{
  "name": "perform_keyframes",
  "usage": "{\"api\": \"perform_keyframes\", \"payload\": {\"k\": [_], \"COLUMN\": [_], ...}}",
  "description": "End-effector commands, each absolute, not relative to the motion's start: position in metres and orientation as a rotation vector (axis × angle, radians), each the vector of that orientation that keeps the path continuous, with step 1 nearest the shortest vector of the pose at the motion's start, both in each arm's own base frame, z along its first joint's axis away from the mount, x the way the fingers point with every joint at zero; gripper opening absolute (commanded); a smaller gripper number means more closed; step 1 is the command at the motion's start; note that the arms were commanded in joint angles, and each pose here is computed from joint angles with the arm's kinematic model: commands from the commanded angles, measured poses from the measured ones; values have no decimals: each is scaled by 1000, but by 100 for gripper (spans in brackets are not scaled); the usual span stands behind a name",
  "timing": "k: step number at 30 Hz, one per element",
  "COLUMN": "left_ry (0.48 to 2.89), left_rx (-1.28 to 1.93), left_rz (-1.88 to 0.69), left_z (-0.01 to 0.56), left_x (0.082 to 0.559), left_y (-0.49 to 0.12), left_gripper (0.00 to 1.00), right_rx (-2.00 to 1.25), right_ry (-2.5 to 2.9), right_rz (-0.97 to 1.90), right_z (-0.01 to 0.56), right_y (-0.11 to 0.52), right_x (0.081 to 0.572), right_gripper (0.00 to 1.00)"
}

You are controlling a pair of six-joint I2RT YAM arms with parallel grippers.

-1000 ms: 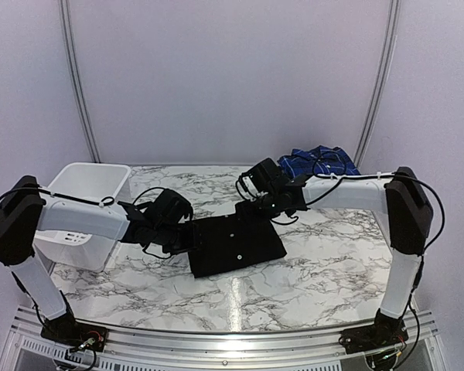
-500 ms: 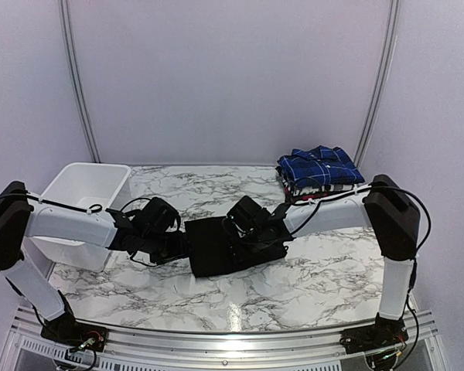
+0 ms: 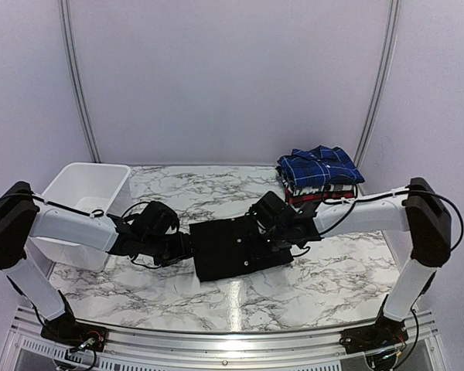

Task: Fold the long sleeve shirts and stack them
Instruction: Adjust the square-folded shirt at the center of the board.

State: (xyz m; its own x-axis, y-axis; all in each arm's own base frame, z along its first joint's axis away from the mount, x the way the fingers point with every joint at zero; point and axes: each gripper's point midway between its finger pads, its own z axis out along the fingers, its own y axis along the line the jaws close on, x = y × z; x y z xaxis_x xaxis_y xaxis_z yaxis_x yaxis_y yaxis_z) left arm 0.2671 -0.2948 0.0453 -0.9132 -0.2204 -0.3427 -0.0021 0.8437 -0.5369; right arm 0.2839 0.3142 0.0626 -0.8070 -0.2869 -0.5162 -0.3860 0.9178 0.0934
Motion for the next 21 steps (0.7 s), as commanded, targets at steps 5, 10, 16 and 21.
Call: {"api": "perform_keyframes", "payload": {"k": [5, 10, 16, 21], "left_ry": [2632, 2665, 2700, 2724], "left_rx": [-173, -177, -171, -162], "left_rz": [-861, -828, -801, -795], "left_z": [33, 23, 16, 12], "left_x": [268, 266, 264, 263], "left_y": [-309, -307, -310, -315], "left_gripper": [52, 51, 48, 43], "right_rx": [-307, -296, -296, -293], "right_ry": [2621, 2673, 2714, 2717], "right_rz": [315, 302, 318, 329], "right_z": [52, 30, 17, 17], "right_y": [256, 244, 238, 235], "right_x": [275, 261, 247, 241], "right_gripper": [54, 48, 47, 47]}}
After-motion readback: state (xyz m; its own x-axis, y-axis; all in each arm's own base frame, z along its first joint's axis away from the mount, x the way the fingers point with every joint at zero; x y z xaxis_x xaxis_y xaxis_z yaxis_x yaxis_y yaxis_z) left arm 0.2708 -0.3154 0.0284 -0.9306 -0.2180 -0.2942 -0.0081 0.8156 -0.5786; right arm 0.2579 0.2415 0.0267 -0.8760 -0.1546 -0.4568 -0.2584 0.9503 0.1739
